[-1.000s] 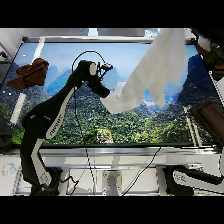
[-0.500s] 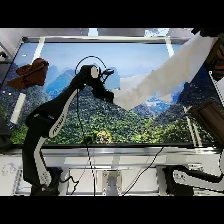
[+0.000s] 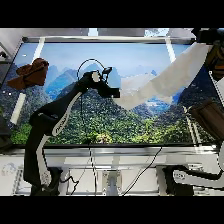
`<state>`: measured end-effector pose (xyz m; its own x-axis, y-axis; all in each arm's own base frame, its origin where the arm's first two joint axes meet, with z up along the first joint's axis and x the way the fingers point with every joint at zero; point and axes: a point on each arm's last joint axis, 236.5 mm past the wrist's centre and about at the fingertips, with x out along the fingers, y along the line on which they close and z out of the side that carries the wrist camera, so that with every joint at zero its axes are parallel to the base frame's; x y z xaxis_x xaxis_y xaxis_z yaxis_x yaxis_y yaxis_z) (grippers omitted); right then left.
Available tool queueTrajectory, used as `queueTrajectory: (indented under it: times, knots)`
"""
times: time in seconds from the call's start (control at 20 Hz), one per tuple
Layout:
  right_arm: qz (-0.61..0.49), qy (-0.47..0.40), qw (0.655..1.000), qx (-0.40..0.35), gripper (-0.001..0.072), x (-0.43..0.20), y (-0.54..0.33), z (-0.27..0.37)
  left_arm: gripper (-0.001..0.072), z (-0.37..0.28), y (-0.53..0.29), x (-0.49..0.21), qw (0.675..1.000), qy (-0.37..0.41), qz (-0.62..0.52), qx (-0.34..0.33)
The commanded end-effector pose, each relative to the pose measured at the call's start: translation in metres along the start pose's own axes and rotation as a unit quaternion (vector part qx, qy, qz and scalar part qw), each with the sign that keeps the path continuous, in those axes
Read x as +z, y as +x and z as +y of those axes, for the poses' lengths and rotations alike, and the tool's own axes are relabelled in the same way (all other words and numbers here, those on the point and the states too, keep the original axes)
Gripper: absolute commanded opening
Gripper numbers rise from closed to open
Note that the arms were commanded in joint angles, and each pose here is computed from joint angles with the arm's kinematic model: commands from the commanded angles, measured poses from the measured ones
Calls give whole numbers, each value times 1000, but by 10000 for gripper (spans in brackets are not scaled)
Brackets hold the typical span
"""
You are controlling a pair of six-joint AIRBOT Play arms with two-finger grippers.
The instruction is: Fold the shirts.
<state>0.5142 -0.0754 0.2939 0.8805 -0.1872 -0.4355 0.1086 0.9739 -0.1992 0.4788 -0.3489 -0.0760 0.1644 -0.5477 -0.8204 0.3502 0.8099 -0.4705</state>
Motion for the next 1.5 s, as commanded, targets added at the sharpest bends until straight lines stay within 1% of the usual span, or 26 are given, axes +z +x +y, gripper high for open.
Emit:
queueTrajectory:
  times: [0.0,0.15,0.25,0.3,0.35,0.4,0.45,0.5,0.55,0.7,0.8,0.9,1.0,1.1,1.2,1.35,1.45]
  knots:
    - [3,4,1000,6,26,-2,2,3,652,1,7,18,999,-26,-40,-8]
    - [3,3,1000,6,26,-2,2,3,650,11,26,-8,999,-36,8,-5]
    - [3,3,1000,6,26,-2,2,3,631,15,37,-22,998,-43,34,-6]
    - [3,3,1000,6,26,-2,2,3,556,14,39,-23,998,-48,36,-11]
    - [3,3,1000,6,26,-2,2,3,344,12,39,-22,998,-50,34,-15]
    - [4,3,1000,6,26,-2,2,3,218,9,38,-20,998,-47,31,-21]
    - [4,3,1000,6,26,-3,3,3,213,4,37,-17,998,-39,27,-31]
    - [6,3,1000,6,26,-4,4,3,131,-4,34,-14,998,-28,25,-44]
    - [7,3,1000,6,26,-4,5,4,19,-12,29,-12,998,-16,26,-56]
    - [12,2,1000,7,26,-8,12,5,15,-38,1,7,995,47,16,-82]
    - [9,2,1000,7,26,-8,16,5,15,-57,-37,36,992,76,-20,-98]
    - [0,0,1000,4,27,-3,15,4,15,-73,-96,76,984,95,-102,-113]
    - [3,-11,1000,-11,26,-5,15,-3,15,-75,-176,113,969,113,-193,-102]
    - [18,-24,999,-29,26,-11,15,-12,15,-68,-265,137,949,129,-278,-79]
    - [23,-29,999,-37,26,-14,14,-17,15,-54,-355,148,924,134,-357,-40]
    - [1,-28,999,-38,25,-2,12,-17,14,-23,-478,143,877,143,-455,61]
    - [-7,-12,1000,-18,25,2,6,-9,14,-19,-541,126,849,145,-499,101]
